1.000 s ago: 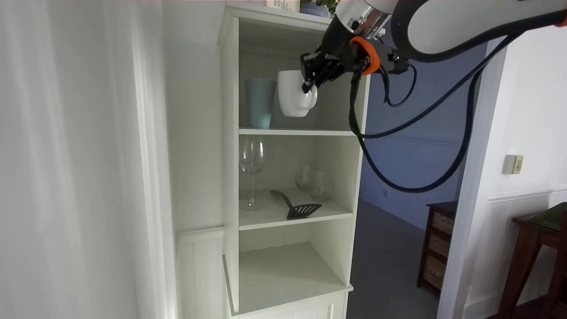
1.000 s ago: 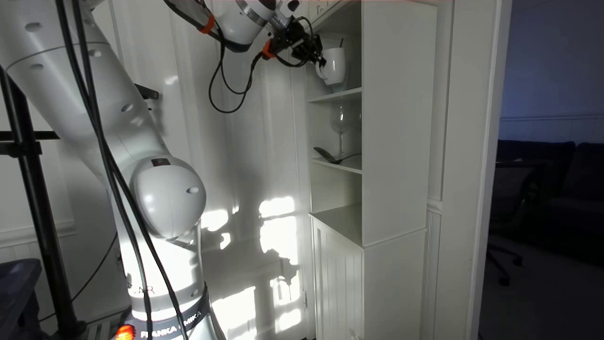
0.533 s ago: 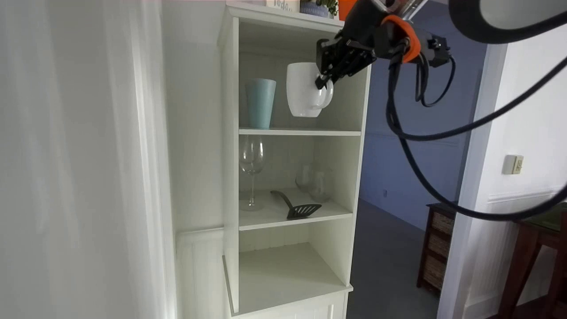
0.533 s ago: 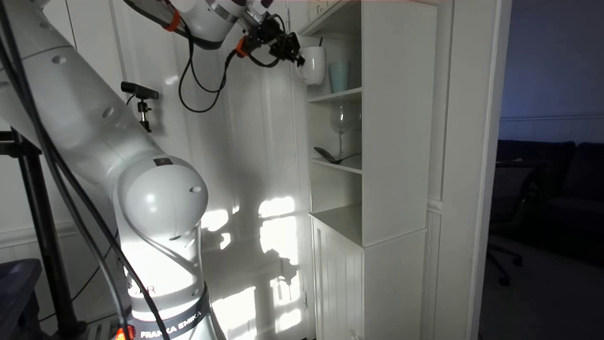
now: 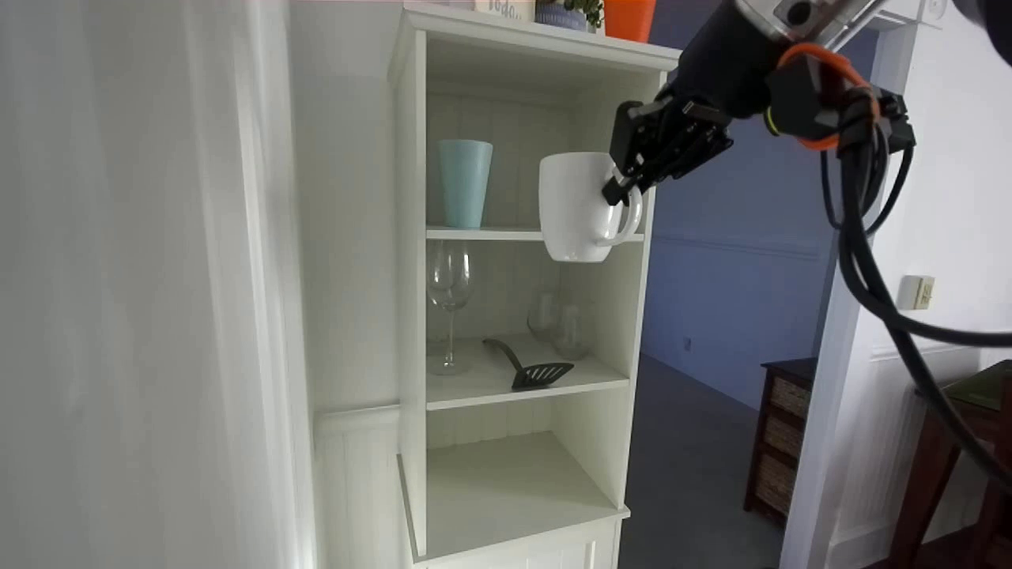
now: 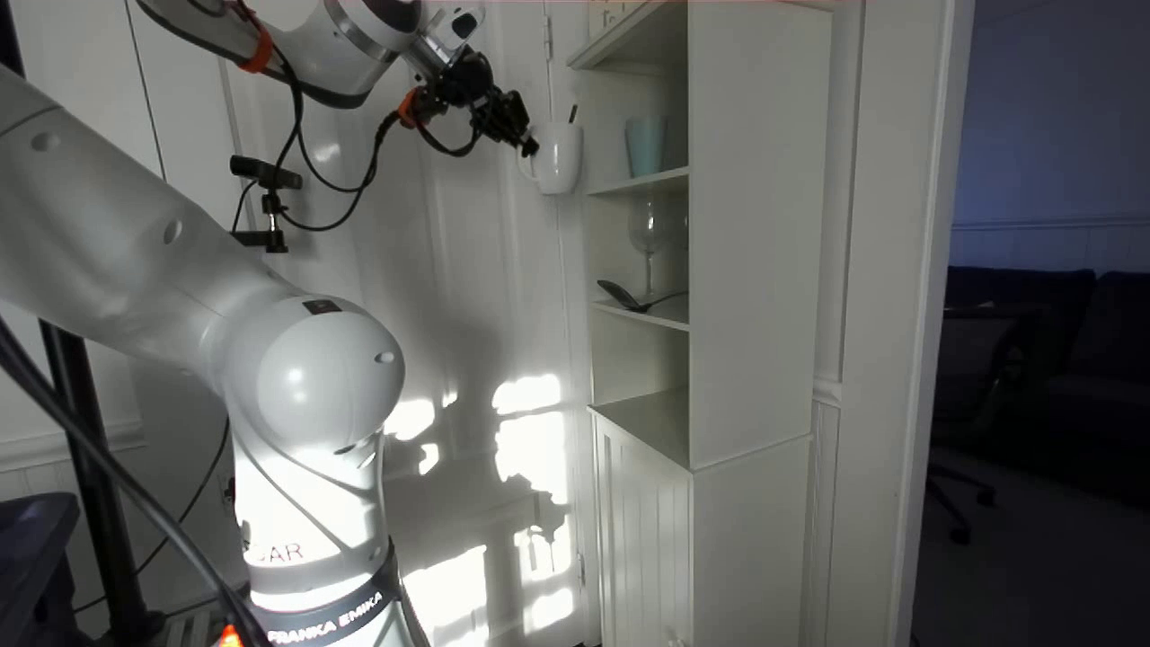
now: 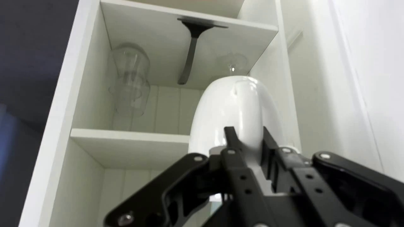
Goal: Move the white mug to the bottom shelf.
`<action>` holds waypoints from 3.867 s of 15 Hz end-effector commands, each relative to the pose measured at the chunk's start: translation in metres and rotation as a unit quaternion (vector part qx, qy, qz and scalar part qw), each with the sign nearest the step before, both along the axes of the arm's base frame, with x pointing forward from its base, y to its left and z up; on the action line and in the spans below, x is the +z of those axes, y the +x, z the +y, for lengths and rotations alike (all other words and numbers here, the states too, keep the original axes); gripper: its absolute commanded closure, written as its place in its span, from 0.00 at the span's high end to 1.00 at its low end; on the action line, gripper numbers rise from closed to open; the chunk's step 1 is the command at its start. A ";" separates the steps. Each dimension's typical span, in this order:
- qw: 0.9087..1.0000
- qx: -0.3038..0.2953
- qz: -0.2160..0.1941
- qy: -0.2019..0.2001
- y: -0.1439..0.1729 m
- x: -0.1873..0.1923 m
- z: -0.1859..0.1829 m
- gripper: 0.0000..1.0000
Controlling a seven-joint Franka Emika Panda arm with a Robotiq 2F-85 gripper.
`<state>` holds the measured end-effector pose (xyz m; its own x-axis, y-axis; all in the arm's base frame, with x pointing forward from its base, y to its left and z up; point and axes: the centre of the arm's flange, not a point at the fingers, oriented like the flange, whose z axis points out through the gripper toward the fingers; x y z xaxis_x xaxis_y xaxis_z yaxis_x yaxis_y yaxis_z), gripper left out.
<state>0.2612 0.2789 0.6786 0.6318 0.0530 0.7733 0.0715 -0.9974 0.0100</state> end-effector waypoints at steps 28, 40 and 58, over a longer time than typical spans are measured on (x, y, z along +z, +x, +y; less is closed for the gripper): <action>0.996 0.047 0.063 0.030 0.015 -0.135 -0.047 0.19; 0.996 0.053 0.066 -0.014 0.005 -0.221 -0.027 0.05; 0.987 0.068 0.143 -0.034 0.032 -0.342 -0.026 0.05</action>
